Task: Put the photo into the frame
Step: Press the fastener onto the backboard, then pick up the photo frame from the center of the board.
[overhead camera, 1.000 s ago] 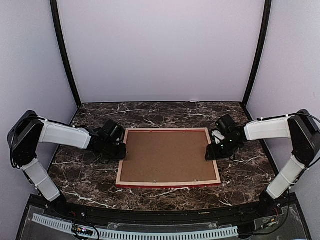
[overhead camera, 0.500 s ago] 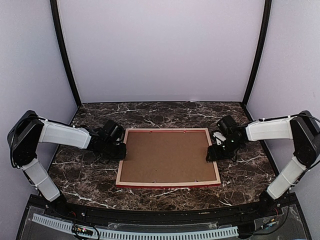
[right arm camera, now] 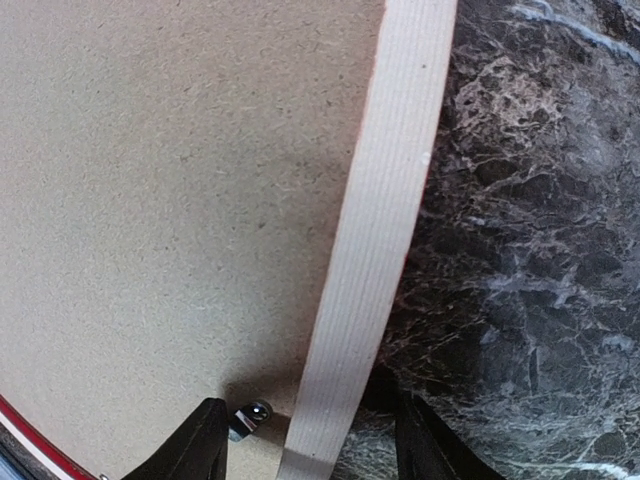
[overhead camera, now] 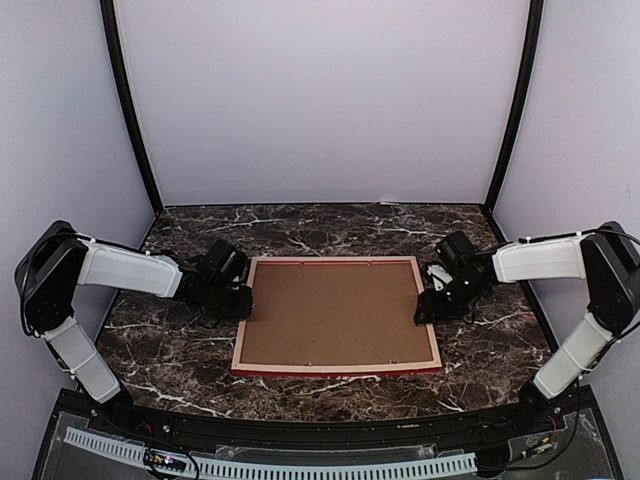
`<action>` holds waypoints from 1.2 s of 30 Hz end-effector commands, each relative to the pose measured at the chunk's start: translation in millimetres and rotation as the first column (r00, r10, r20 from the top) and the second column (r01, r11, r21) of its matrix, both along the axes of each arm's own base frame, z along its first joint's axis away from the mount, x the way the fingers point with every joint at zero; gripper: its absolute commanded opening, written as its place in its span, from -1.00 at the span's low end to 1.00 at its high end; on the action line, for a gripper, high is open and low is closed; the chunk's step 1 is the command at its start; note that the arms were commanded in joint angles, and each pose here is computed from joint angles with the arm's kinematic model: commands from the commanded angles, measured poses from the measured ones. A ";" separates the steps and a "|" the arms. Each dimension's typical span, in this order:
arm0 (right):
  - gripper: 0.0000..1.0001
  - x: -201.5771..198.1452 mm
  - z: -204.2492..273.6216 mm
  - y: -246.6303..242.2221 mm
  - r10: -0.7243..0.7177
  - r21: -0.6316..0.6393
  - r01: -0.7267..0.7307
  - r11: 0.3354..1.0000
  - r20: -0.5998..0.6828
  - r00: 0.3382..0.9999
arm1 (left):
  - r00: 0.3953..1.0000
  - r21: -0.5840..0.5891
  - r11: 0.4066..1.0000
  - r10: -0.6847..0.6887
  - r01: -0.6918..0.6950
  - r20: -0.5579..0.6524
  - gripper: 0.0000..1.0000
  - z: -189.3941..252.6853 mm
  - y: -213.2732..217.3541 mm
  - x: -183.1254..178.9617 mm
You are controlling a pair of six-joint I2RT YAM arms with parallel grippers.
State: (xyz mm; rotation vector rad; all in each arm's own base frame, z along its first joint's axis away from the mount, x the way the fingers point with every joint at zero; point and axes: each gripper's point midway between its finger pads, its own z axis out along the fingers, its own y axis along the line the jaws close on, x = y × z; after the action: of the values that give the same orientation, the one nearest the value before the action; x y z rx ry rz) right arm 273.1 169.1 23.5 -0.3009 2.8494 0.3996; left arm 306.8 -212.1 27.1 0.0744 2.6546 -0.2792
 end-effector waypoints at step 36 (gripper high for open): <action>-0.46 -9.3 -18.6 -19.4 0.009 -0.026 -0.012 1.000 -0.124 0.992 | 0.994 0.101 0.993 -0.050 0.060 -0.094 -0.75 -14.4 14.8 -26.2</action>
State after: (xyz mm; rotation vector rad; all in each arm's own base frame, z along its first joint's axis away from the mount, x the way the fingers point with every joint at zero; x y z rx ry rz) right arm 268.3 165.7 22.5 -0.2917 2.9035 0.5011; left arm 306.6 -212.3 27.2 0.0767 2.6576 -0.2724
